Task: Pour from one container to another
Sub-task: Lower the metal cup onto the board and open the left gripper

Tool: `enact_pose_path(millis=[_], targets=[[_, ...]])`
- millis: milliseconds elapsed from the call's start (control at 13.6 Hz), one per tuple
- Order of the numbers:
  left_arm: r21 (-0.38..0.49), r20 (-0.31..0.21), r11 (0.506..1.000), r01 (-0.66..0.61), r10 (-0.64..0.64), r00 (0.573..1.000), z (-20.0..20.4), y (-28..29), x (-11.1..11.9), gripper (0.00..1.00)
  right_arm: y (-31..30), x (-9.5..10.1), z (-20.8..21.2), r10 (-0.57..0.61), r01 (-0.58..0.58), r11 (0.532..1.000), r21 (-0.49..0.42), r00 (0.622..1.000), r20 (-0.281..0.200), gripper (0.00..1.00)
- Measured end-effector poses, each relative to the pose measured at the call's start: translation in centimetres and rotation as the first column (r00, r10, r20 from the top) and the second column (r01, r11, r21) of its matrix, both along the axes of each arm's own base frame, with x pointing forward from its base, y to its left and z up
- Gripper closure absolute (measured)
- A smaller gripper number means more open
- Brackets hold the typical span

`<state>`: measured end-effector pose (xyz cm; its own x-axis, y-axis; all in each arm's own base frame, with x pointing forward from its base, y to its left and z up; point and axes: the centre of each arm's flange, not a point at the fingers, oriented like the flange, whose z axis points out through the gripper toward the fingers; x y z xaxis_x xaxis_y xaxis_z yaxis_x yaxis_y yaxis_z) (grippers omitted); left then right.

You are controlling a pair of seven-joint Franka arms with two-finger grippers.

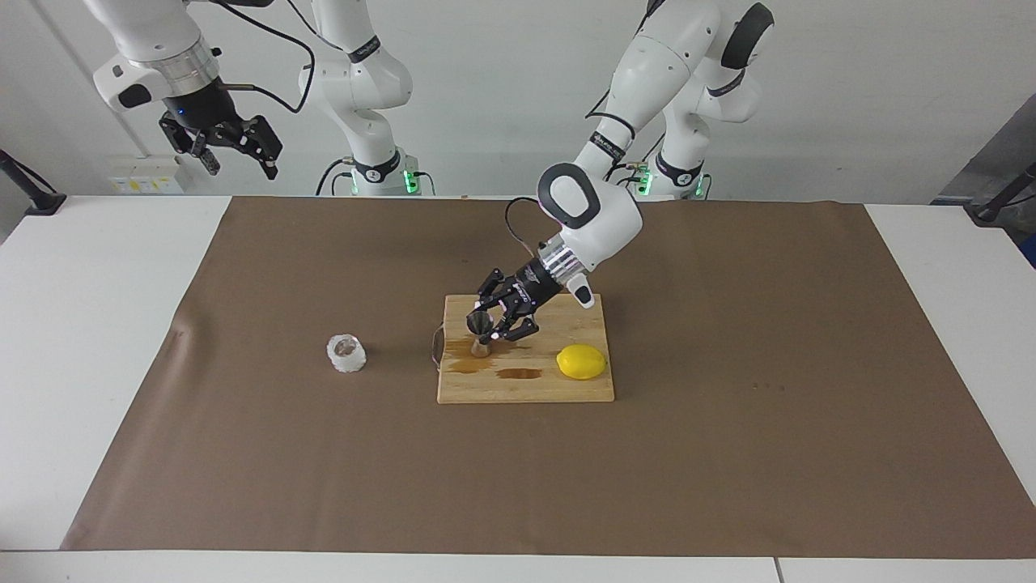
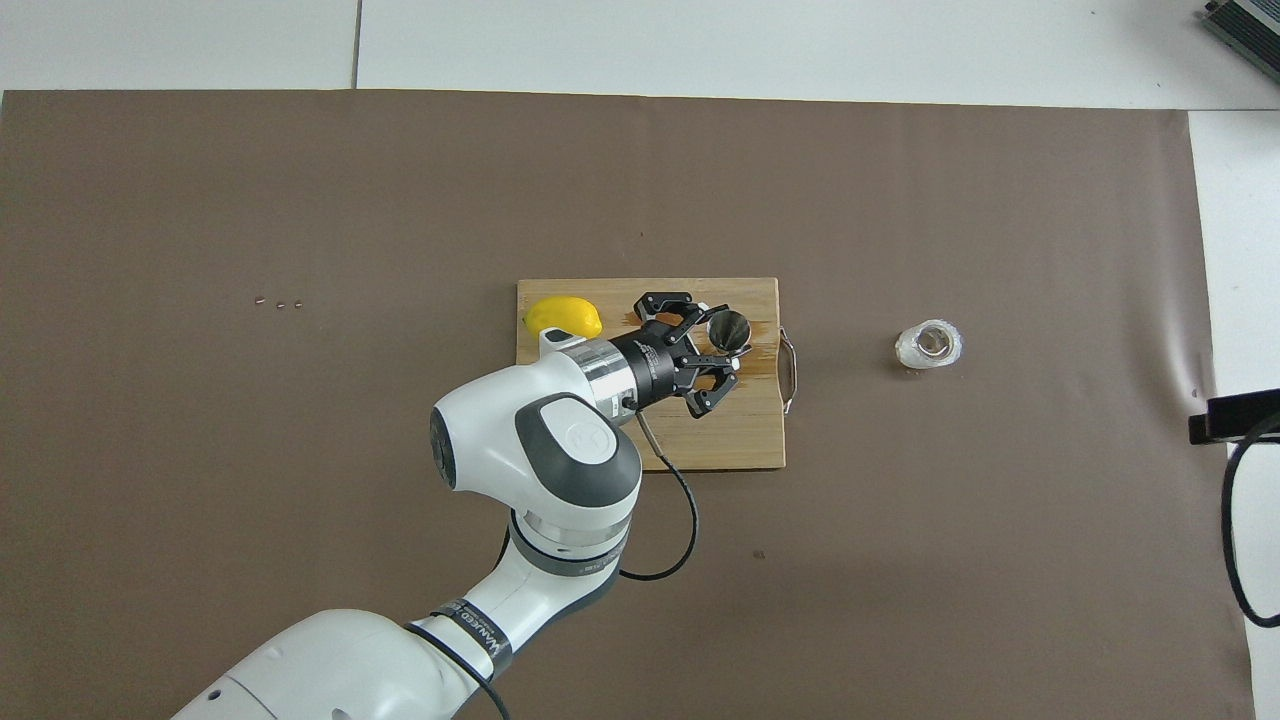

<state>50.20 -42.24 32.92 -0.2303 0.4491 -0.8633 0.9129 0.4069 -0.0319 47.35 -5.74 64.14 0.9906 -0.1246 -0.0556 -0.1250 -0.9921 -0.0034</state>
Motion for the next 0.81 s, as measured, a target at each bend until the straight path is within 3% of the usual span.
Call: enact_pose_path(millis=[440,660,807], targets=[[0.008,0.005,1.000,0.006,-0.006,1.000,-0.32,0.02,-0.05,0.50,-0.07,-0.01,0.00,-0.001,0.001,1.000,0.000,1.000,0.000,0.00],[0.009,0.007,1.000,0.007,-0.007,1.000,-0.31,0.02,-0.05,0.38,-0.07,-0.01,0.00,-0.001,0.001,1.000,0.000,1.000,0.000,0.00],[0.010,0.009,1.000,0.007,-0.007,1.000,-0.31,0.03,-0.05,0.16,-0.11,-0.01,0.00,-0.002,0.002,1.000,0.000,1.000,0.000,0.00]])
